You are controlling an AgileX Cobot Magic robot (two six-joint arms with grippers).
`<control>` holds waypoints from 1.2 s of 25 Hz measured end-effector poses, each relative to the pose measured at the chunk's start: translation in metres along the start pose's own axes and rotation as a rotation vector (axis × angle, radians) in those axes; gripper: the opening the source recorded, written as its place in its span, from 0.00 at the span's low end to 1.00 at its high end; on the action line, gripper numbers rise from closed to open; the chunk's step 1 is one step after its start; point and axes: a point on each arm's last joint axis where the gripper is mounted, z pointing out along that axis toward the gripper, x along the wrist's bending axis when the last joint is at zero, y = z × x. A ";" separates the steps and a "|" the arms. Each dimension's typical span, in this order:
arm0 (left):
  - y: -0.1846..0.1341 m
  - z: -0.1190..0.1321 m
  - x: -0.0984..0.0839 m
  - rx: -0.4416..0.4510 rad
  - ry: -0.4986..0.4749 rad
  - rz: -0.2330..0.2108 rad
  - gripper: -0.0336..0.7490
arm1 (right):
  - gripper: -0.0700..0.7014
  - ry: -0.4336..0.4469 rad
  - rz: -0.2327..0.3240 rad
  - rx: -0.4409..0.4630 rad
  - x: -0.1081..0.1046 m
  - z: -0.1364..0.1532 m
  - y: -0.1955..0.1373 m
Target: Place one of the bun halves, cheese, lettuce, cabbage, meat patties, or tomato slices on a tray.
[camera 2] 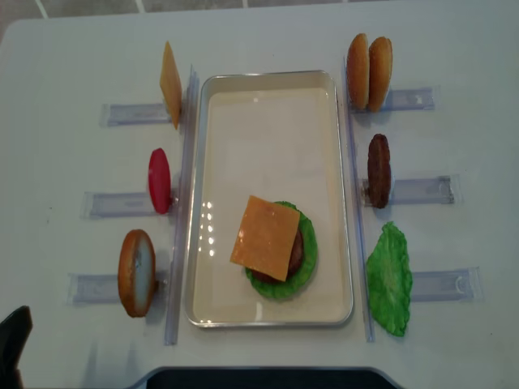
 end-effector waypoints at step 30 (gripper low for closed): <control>-0.008 -0.010 -0.001 -0.093 -0.001 -0.004 0.60 | 0.62 0.000 0.000 0.000 0.000 0.000 0.000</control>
